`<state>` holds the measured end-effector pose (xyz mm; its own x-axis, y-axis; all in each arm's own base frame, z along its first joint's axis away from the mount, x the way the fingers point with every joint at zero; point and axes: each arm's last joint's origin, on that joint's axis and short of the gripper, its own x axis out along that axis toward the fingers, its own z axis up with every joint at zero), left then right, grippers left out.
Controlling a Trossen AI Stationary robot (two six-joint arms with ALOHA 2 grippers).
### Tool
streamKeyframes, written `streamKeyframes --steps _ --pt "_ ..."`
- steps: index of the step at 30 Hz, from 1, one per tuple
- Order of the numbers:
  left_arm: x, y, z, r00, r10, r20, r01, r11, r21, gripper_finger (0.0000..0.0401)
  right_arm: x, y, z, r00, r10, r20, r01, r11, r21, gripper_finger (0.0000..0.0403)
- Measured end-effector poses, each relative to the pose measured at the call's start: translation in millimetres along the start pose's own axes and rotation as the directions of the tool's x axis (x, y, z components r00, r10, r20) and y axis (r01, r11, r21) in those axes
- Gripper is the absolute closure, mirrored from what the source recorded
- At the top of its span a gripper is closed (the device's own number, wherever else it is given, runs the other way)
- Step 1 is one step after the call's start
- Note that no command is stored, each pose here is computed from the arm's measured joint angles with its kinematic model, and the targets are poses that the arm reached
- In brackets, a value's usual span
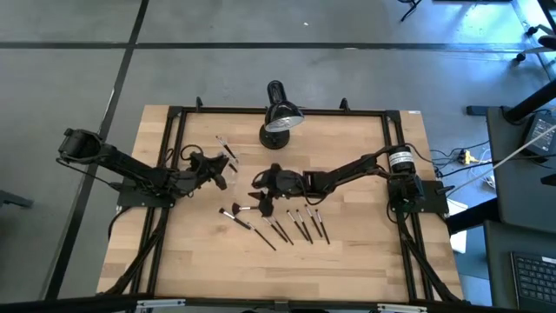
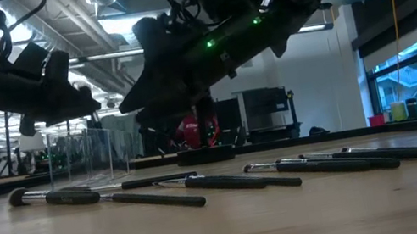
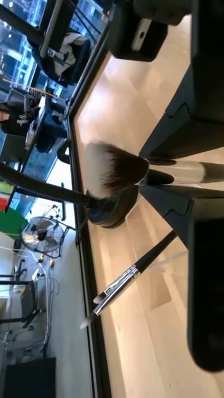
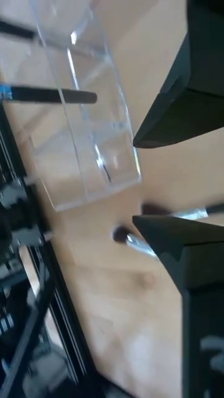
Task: Sort items
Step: Put the powder brush into the transparent organizer, then put the blush brush into the transparent organizer
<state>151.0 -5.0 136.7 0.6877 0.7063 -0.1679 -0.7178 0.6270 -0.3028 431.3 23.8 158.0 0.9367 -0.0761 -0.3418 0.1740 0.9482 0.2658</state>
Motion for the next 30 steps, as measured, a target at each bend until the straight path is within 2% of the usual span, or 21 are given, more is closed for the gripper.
streamKeyframes --steps 6,9,12,16,18,23,30 --pt "0.0 0.3 0.2 1.000 0.011 0.007 -0.011 1.000 0.018 0.0293 -0.6 5.4 -2.5 0.979 0.191 -0.074 -0.191 0.982 0.006 0.0218" --pt "0.0 0.8 0.6 0.999 0.028 0.018 -0.029 0.999 0.044 0.0267 0.3 7.4 -2.4 0.964 0.227 -0.137 -0.228 0.974 0.008 0.0218" --pt "-0.1 0.7 2.3 0.998 0.046 0.040 -0.049 0.995 0.086 0.0245 3.3 13.2 5.9 0.956 0.173 -0.235 -0.185 0.982 -0.029 0.0218" --pt "-1.2 0.2 7.3 0.996 0.057 0.074 -0.069 0.984 0.167 0.0226 1.3 26.2 16.2 0.938 0.006 -0.346 -0.070 0.983 -0.172 0.0218" --pt "-2.3 0.8 10.4 0.993 0.073 0.095 -0.091 0.976 0.197 0.0221 -0.4 34.4 22.4 0.931 -0.025 -0.364 -0.060 0.973 -0.222 0.0218" --pt "-6.5 0.8 15.8 0.987 0.093 0.129 -0.122 0.962 0.242 0.0214 -2.6 49.1 27.4 0.936 -0.014 -0.352 -0.083 0.962 -0.259 0.0218" --pt "-12.2 2.3 15.5 0.979 0.139 0.148 -0.176 0.945 0.275 0.0214 -3.7 51.2 25.3 0.931 -0.015 -0.364 -0.082 0.965 -0.251 0.0218"
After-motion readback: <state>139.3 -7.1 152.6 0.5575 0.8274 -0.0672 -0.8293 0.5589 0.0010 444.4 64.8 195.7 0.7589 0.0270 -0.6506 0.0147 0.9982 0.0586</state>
